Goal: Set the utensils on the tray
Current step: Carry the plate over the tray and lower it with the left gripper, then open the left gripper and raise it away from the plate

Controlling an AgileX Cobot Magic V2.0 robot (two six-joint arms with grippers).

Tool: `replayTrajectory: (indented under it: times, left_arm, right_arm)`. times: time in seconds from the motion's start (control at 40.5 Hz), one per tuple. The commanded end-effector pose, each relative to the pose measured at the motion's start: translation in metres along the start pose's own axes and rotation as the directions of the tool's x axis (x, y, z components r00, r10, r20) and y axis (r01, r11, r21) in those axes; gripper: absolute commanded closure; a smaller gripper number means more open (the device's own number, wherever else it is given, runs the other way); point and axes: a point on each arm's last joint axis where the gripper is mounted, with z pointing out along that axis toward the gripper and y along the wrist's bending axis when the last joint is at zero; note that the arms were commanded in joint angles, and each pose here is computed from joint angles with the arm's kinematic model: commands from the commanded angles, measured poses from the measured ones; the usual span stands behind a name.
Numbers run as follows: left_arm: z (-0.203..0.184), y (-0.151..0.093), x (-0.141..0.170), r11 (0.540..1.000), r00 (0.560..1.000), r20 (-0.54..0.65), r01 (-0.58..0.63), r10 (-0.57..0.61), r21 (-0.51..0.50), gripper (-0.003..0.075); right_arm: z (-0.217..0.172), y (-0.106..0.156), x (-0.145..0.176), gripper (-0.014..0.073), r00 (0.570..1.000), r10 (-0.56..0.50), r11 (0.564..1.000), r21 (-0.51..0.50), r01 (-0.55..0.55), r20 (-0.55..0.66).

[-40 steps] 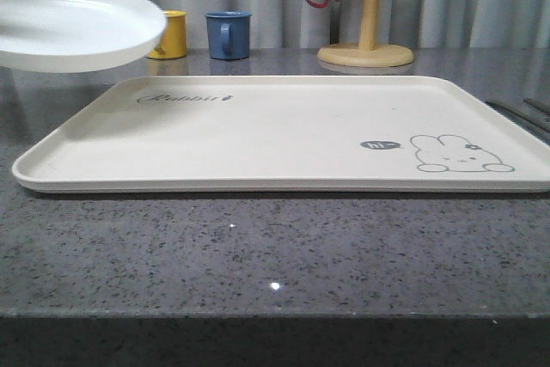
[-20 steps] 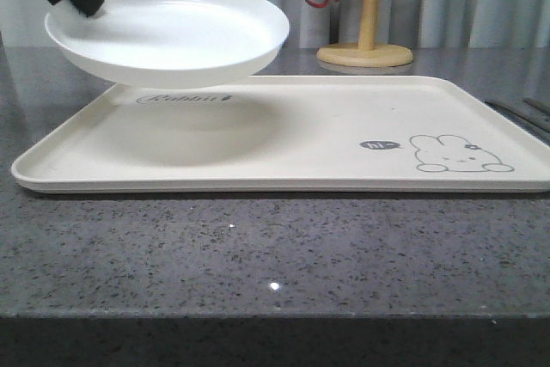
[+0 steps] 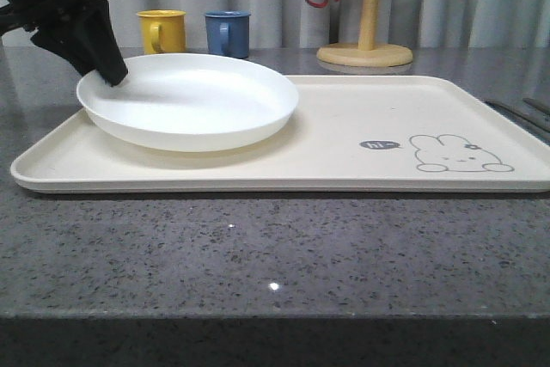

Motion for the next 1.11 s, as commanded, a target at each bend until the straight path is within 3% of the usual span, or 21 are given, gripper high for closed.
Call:
replayTrajectory:
  times: [0.0, 0.371, 0.618, 0.717, 0.939, 1.087]
  left_arm:
    - [-0.023, -0.012, -0.01, 1.0, 0.994, 0.106, -0.024, 0.024, -0.001, 0.0739]
    - [-0.02, -0.016, -0.01, 1.0, 0.995, 0.098, -0.022, 0.02, 0.022, 0.0739]
    - [-0.005, -0.015, -0.006, 0.999, 1.0, 0.026, -0.016, 0.015, 0.038, 0.0729]
    - [-0.004, -0.015, -0.006, 0.999, 1.0, 0.025, -0.016, 0.015, 0.039, 0.067]
    - [-0.005, -0.013, -0.006, 0.999, 0.999, 0.021, -0.029, 0.029, 0.021, 0.043]
    - [-0.014, -0.013, -0.006, 0.998, 0.998, 0.038, -0.059, 0.06, -0.015, 0.0418]
  right_arm:
    - [-0.003, -0.001, -0.012, 0.0118, 0.997, -0.015, 1.0, 0.009, 0.014, 0.081]
    - [-0.003, -0.001, -0.012, 0.0118, 0.997, -0.015, 1.0, 0.009, 0.014, 0.081]
    - [-0.003, -0.001, -0.012, 0.0118, 0.997, -0.015, 1.0, 0.009, 0.014, 0.081]
    - [-0.003, -0.001, -0.012, 0.0118, 0.997, -0.015, 1.0, 0.009, 0.014, 0.081]
    - [-0.003, -0.001, -0.012, 0.0118, 0.997, -0.015, 1.0, 0.009, 0.014, 0.08]
    - [-0.003, -0.001, -0.012, 0.0118, 0.997, -0.015, 1.0, 0.009, 0.014, 0.08]
